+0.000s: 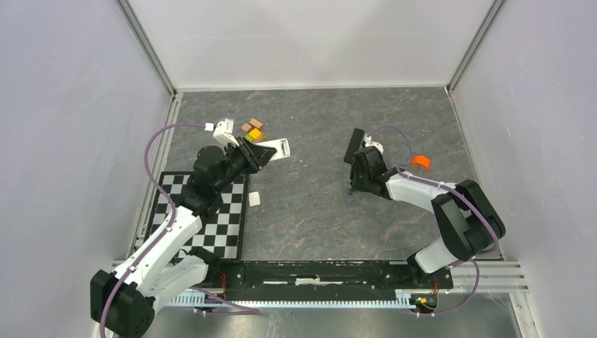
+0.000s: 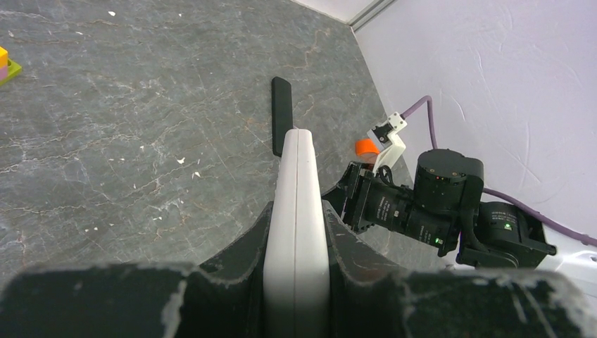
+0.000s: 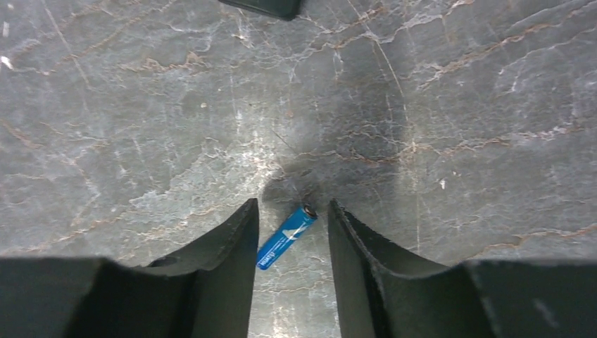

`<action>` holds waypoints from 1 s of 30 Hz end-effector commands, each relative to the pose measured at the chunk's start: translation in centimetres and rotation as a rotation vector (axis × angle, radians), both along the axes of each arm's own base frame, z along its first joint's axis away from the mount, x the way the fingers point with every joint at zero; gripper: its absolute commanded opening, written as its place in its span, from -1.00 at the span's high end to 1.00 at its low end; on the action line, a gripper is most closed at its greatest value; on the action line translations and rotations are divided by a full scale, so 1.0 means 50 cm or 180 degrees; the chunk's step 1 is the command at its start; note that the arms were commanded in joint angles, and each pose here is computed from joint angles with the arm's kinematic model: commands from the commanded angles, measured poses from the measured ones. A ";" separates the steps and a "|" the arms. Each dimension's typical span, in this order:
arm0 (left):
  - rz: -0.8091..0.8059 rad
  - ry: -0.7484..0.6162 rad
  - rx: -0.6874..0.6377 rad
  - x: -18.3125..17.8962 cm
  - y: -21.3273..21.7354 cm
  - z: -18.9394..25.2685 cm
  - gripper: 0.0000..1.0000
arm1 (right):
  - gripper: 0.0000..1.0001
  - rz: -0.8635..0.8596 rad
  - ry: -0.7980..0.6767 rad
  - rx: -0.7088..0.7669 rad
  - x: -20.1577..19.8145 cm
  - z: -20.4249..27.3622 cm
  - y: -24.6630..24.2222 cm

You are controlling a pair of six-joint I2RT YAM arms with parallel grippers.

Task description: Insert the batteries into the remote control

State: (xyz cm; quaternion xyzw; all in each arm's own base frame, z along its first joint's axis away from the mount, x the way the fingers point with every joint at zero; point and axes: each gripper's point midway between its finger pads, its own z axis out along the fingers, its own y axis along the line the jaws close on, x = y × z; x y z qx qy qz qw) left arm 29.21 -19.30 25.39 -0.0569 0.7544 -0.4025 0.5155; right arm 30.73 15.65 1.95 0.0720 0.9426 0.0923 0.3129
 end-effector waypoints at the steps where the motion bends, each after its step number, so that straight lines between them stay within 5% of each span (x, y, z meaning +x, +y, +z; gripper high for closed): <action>1: 0.0029 -0.0191 0.0101 0.012 0.007 0.019 0.96 | 0.15 0.0166 0.0182 -0.0487 -0.028 -0.031 -0.038; 8: 0.0018 -0.0153 0.0086 0.016 0.003 0.010 0.96 | 0.38 0.0453 0.0275 -0.0633 -0.051 -0.048 -0.042; 14: 0.0012 -0.0144 0.0078 0.016 0.002 0.009 0.96 | 0.06 0.0604 0.0343 -0.0711 -0.072 -0.061 -0.039; 30: 0.0003 -0.0153 0.0034 0.004 0.005 0.003 0.96 | -0.06 0.0388 0.0431 -0.1131 -0.136 -0.060 -0.066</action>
